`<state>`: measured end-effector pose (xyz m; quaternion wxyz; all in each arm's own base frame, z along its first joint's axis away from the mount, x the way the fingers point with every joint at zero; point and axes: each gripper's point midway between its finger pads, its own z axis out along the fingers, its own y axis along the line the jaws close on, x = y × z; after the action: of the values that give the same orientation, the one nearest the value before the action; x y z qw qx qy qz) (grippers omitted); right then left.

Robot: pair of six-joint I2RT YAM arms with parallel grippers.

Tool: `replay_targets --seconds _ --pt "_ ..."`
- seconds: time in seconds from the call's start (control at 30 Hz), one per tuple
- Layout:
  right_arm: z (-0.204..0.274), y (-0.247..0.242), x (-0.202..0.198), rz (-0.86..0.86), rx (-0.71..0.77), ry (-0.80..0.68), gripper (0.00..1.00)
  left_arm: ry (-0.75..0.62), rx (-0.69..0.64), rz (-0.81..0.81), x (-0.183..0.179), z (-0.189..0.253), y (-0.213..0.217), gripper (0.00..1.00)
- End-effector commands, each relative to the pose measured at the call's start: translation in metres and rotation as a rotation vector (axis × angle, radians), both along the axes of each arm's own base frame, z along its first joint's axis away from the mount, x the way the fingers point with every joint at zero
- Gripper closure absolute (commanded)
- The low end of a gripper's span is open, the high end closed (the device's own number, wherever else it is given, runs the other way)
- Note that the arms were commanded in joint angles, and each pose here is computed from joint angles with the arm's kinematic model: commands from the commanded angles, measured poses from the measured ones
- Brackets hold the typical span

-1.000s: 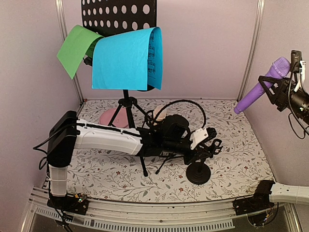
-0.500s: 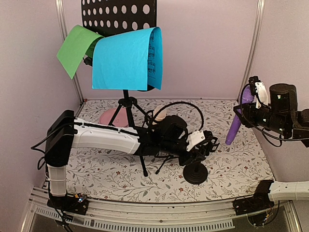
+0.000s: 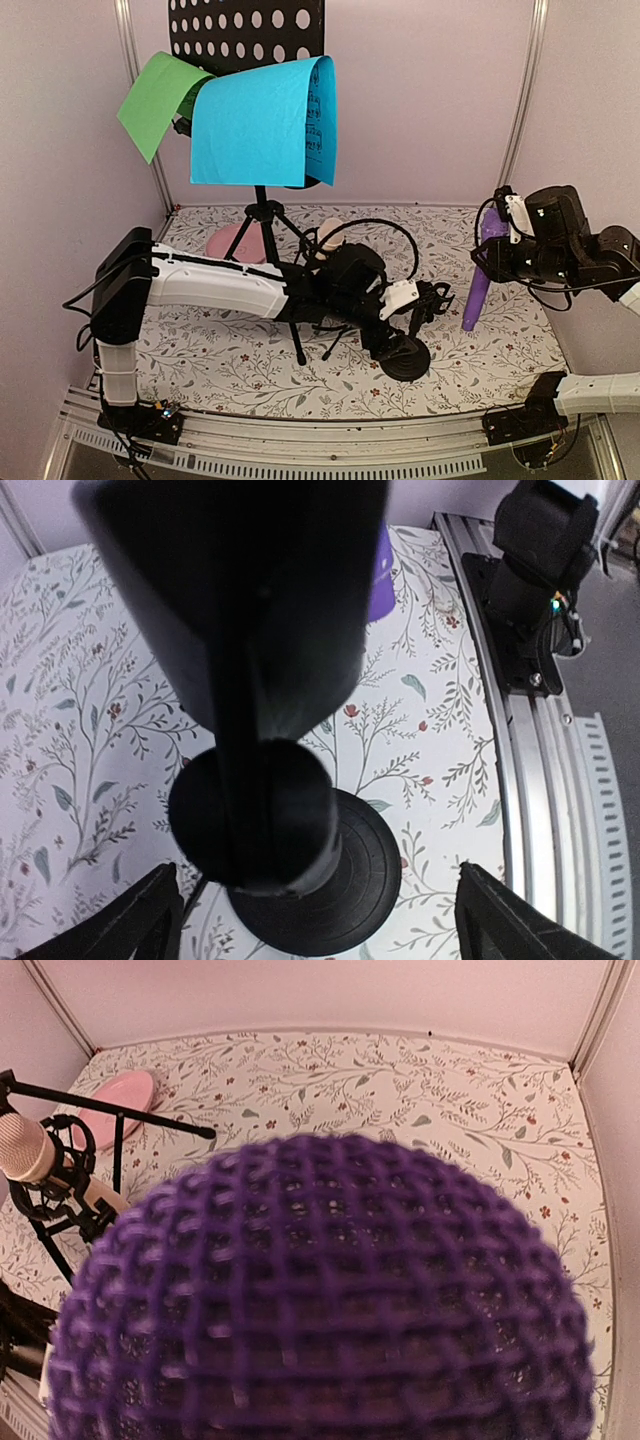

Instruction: Pack up the instrument practice props

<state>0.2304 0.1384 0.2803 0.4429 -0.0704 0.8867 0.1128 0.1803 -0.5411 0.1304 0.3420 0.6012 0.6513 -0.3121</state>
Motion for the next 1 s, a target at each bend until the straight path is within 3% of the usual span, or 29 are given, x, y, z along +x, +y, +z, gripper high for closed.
replay_targets --seconds 0.0,0.53,0.8,0.93,0.97 --pt "-0.029 0.006 -0.010 0.007 0.033 0.128 1.00 -0.066 -0.100 0.050 0.018 0.065 0.004 0.01" --pt "-0.164 0.008 -0.031 -0.066 0.062 0.578 1.00 -0.086 -0.320 0.274 0.042 0.177 0.023 0.01" --pt "-0.211 0.009 -0.022 -0.078 0.037 0.694 1.00 -0.028 -0.353 0.404 0.053 0.198 0.035 0.01" --pt "-0.218 0.006 -0.014 -0.097 0.014 0.684 0.83 -0.026 -0.369 0.424 0.053 0.206 0.042 0.01" --pt "-0.218 0.005 -0.012 -0.108 0.014 0.678 0.74 -0.025 -0.368 0.430 0.053 0.207 0.044 0.01"
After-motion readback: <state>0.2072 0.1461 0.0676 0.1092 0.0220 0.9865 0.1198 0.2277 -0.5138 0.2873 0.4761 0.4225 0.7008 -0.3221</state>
